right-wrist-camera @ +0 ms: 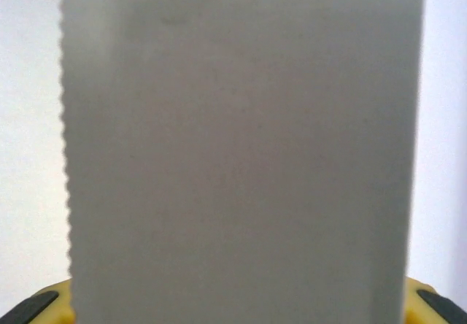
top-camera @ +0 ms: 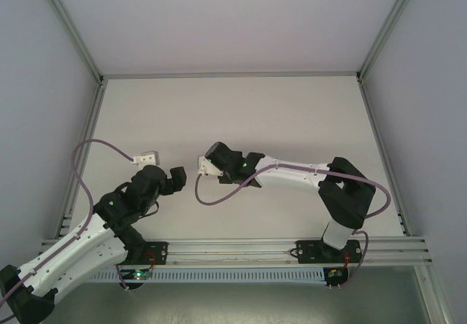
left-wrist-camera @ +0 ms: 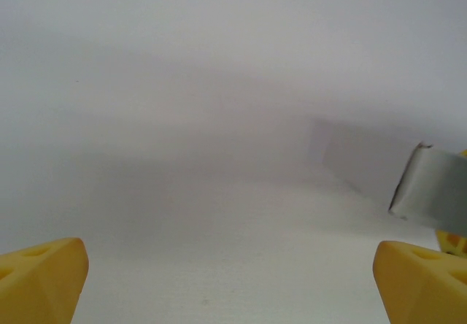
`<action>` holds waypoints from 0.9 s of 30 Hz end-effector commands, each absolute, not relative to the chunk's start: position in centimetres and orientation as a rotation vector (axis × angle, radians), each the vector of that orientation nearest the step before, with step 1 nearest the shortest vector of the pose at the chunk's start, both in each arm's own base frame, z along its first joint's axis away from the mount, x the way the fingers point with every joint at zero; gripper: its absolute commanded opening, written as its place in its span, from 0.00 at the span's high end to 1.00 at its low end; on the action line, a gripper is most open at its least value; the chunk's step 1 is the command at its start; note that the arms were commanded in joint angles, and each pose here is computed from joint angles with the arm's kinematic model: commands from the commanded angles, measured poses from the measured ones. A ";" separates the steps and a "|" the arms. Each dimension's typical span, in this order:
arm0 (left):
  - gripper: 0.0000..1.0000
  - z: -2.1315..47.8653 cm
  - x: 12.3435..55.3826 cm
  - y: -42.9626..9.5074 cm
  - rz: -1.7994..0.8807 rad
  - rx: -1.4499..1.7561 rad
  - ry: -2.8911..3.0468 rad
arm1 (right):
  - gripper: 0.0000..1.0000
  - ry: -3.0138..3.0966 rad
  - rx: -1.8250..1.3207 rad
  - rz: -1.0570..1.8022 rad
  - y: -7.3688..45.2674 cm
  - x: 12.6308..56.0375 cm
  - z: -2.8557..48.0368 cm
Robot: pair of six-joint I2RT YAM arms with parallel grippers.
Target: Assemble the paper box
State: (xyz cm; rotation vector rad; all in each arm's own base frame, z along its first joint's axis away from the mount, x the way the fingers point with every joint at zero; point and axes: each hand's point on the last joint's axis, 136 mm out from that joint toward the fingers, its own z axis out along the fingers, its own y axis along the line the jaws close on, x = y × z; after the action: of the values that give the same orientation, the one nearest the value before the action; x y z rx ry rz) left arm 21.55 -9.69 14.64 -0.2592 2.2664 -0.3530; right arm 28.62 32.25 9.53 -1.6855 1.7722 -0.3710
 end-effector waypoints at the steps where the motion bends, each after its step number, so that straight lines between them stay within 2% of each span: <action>1: 0.00 14.1 21.5 -8.3 -0.295 -0.320 2.263 | 0.63 1.659 -1.514 -0.632 30.5 31.3 11.4; 7: 0.00 13.5 21.4 -8.1 -0.283 -0.329 2.269 | 0.61 1.486 -1.626 -0.617 30.6 30.2 7.9; 10: 0.00 13.2 21.3 -8.1 -0.286 -0.332 2.269 | 0.49 1.458 -1.656 -0.632 30.3 30.0 6.2; 12: 0.00 13.1 21.4 -8.2 -0.288 -0.327 2.270 | 0.47 1.472 -1.670 -0.642 30.0 29.9 5.3; 16: 0.00 13.1 21.3 -8.2 -0.283 -0.322 2.274 | 0.36 1.500 -1.650 -0.617 29.5 29.4 4.7; 18: 0.00 13.1 21.3 -8.2 -0.286 -0.319 2.275 | 0.25 1.518 -1.639 -0.569 29.2 28.8 4.9; 21: 0.00 13.0 21.4 -8.7 -0.308 -0.297 2.276 | 0.02 1.526 -1.640 -0.484 29.3 27.8 5.5; 27: 0.00 13.1 21.3 -8.8 -0.309 -0.288 2.284 | 0.02 1.629 -1.726 -0.372 28.6 25.7 5.9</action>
State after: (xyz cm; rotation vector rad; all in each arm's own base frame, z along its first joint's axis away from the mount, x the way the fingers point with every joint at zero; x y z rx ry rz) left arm 21.23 -9.23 13.30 -0.2826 2.2898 -0.3326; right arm 27.10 29.12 6.22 -1.6742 1.5469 -0.4491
